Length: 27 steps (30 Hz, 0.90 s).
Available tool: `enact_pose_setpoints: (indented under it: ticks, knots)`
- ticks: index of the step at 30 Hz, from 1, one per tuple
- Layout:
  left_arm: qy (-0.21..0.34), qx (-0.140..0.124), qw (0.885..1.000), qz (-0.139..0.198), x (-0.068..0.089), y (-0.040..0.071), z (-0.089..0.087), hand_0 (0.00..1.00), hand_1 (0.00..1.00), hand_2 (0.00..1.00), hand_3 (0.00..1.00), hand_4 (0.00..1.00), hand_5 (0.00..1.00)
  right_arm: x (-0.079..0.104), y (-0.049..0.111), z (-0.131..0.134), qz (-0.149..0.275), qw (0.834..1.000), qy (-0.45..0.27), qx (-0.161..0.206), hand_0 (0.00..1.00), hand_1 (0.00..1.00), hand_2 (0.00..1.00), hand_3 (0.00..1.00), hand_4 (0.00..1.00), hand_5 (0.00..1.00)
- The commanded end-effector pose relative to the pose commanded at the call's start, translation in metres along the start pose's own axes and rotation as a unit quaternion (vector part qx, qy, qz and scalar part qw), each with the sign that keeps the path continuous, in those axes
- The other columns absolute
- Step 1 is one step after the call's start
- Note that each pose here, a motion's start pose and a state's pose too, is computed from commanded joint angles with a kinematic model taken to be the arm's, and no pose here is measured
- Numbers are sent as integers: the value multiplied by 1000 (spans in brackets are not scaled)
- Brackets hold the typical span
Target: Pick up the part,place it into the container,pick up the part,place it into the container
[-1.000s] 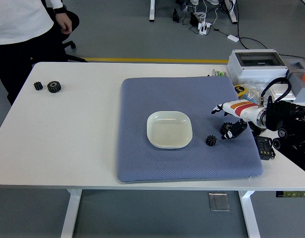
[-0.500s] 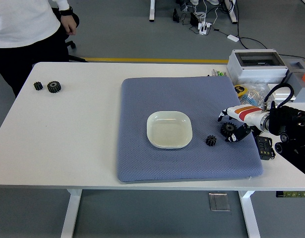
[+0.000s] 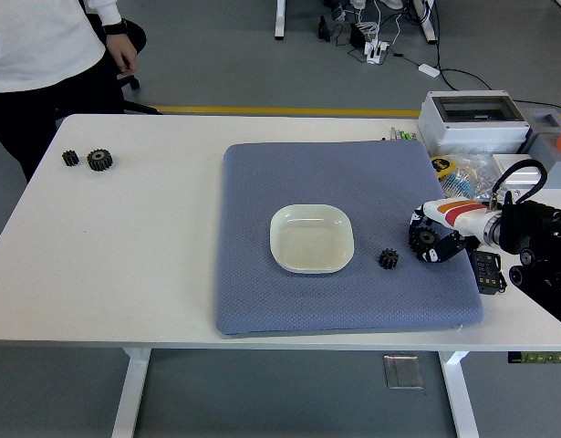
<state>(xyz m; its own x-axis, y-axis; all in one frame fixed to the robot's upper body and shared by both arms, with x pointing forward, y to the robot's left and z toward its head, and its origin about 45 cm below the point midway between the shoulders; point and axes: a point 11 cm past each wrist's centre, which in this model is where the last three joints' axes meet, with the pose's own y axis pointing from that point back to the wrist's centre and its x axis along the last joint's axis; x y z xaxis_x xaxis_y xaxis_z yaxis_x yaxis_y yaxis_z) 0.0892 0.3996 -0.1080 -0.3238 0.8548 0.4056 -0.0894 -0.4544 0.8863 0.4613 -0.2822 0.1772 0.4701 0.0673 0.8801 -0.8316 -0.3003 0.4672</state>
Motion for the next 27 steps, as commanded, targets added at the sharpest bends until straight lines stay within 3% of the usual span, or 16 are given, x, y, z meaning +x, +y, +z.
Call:
enact_pose_setpoints:
  ticks: [1,6,7,12,13,27]
  knots:
    - [0,0,1000,0,0,0,0,618,590,648,557,645,569,0,0,0,1,1000,0,1,607,623,651,569,766,311]
    - [-3,1,1000,-1,-1,0,0,618,590,648,557,645,569,-1,1,0,6,1000,-6,8,607,623,651,569,766,311]
    - [-3,1,1000,-1,-1,0,0,620,590,651,558,645,569,-1,1,0,7,1000,-7,9,394,475,557,529,710,312]
    - [-2,0,1000,-1,-2,0,0,620,590,651,558,645,569,0,2,3,13,1000,-17,13,394,475,557,529,710,312]
    - [-2,0,1000,-1,-2,0,1,620,591,651,558,646,568,1,2,3,14,1000,-18,14,265,424,526,514,682,323]
    - [-2,1,1000,-1,-1,0,0,622,593,654,560,646,569,10,4,-2,29,999,-26,28,204,408,520,505,681,336]
